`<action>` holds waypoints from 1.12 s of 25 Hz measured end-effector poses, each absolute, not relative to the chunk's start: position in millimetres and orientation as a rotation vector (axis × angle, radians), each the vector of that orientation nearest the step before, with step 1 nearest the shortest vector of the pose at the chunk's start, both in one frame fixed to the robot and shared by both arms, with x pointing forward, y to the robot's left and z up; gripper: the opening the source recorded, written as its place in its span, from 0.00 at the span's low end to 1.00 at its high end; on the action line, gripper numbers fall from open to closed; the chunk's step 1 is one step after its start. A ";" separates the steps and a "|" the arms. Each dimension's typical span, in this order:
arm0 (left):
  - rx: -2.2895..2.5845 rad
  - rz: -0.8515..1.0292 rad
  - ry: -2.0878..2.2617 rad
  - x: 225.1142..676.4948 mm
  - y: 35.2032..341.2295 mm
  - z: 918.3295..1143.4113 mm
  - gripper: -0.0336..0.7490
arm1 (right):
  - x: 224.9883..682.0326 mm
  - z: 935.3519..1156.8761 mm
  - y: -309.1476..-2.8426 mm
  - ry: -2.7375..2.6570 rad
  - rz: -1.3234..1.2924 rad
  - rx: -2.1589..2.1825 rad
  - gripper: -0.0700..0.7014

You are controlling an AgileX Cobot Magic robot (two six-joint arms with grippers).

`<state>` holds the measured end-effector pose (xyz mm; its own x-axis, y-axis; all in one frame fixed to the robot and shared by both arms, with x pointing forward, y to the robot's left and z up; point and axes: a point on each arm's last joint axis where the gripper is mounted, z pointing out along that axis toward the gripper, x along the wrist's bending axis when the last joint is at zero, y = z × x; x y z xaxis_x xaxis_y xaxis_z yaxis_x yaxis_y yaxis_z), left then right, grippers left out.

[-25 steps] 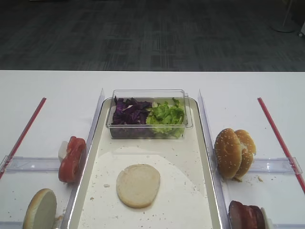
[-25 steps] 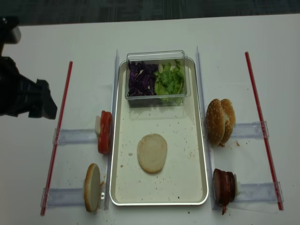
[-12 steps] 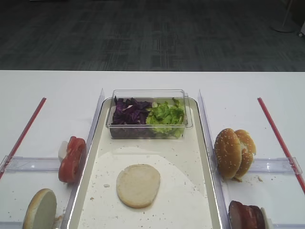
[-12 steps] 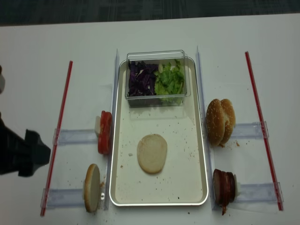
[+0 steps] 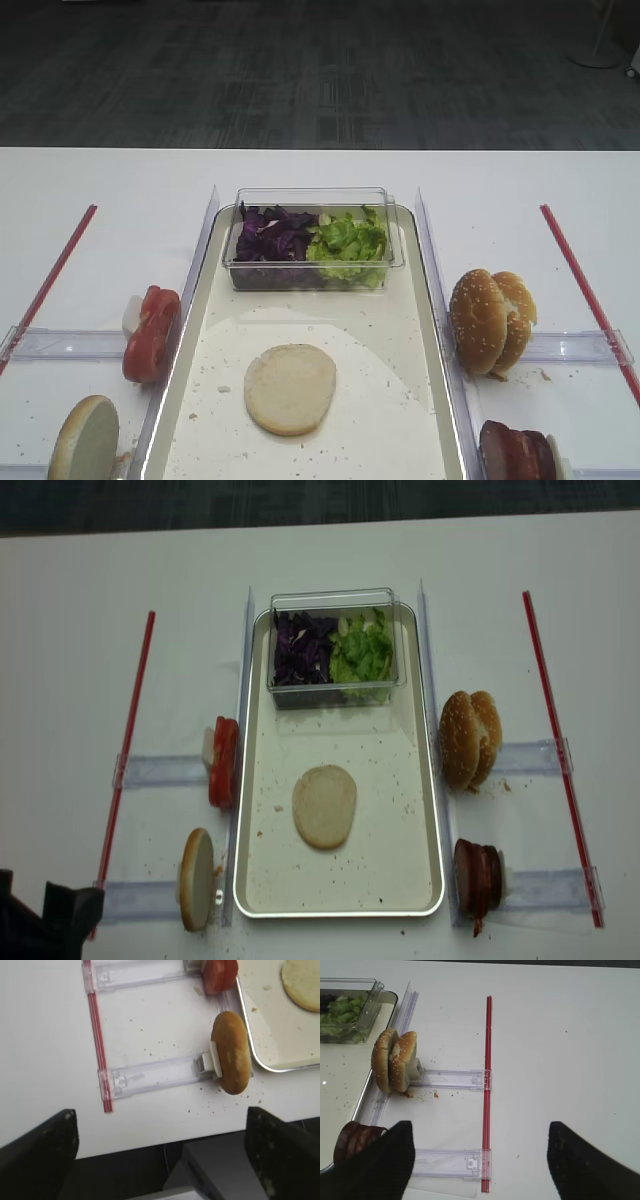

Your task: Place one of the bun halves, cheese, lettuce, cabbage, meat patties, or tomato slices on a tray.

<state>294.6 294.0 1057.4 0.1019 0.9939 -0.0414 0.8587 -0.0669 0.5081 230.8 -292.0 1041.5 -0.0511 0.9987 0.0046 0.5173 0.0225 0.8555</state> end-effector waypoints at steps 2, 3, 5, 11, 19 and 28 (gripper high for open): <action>1.955 0.498 1.779 286.5 293.6 1060.0 0.83 | 230.8 1041.5 -292.0 1.644 0.932 1.566 0.83; 1.939 0.522 1.765 282.3 293.3 1061.1 0.83 | 230.8 1041.5 -292.0 1.644 0.932 1.566 0.83; 1.913 0.561 1.740 275.0 292.9 1061.4 0.83 | 230.8 1041.5 -292.0 1.644 0.932 1.566 0.83; 1.878 0.617 1.703 258.7 292.1 1044.9 0.83 | 230.8 1041.5 -292.0 1.644 0.932 1.566 0.83; 1.796 0.737 1.623 245.5 291.8 1041.5 0.83 | 230.8 1041.5 -292.0 1.644 0.932 1.566 0.83; 1.736 0.817 1.572 233.9 291.8 1040.8 0.83 | 230.8 1041.5 -292.0 1.644 0.932 1.566 0.83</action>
<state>233.9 291.8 1040.8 0.0872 0.9959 0.0234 0.5914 -0.0706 0.8033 230.8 -292.0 1041.5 -0.0511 0.9987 0.0046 0.5173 0.0225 0.8555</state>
